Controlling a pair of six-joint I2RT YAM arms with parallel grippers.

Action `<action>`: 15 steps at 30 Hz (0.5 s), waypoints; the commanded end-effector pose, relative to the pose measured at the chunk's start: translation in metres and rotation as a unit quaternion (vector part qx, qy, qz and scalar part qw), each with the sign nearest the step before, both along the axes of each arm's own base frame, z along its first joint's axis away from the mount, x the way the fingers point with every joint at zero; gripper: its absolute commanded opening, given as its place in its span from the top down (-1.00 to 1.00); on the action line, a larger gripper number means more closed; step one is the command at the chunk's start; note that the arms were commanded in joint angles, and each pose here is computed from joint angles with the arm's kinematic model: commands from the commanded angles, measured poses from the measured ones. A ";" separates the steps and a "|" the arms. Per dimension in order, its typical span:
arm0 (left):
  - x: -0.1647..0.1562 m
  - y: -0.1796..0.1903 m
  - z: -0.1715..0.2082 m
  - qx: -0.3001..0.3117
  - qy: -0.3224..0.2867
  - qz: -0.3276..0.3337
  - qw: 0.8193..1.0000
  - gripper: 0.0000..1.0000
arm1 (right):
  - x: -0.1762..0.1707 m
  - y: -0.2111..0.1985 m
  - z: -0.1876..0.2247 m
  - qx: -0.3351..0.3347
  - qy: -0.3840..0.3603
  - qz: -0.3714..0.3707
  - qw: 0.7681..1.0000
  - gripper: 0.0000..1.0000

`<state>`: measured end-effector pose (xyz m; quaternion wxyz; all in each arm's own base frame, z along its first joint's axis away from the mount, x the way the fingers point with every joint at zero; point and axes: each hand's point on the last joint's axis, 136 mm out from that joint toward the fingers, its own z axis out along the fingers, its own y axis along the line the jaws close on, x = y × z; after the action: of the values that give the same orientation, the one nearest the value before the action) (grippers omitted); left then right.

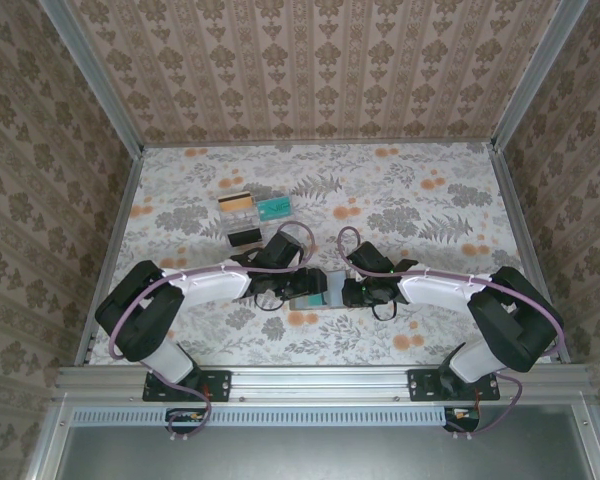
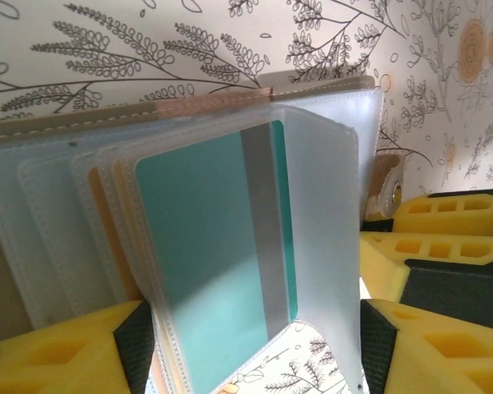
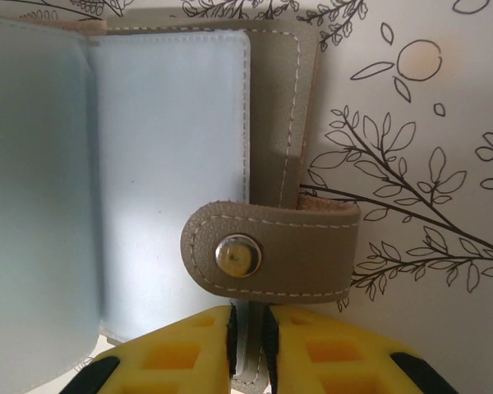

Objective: Take the credit cards out of the card holder

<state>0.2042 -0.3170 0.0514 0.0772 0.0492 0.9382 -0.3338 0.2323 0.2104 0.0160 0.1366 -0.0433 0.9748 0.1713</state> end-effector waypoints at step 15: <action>0.000 -0.009 0.015 -0.023 -0.016 -0.021 0.999 -1.00 | -0.011 -0.012 -0.014 -0.022 0.025 -0.016 0.999 0.36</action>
<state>0.2038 -0.3222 0.0560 0.0782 0.0600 0.9323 -0.3480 0.2324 0.2129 0.0169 0.1349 -0.0362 0.9739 0.1786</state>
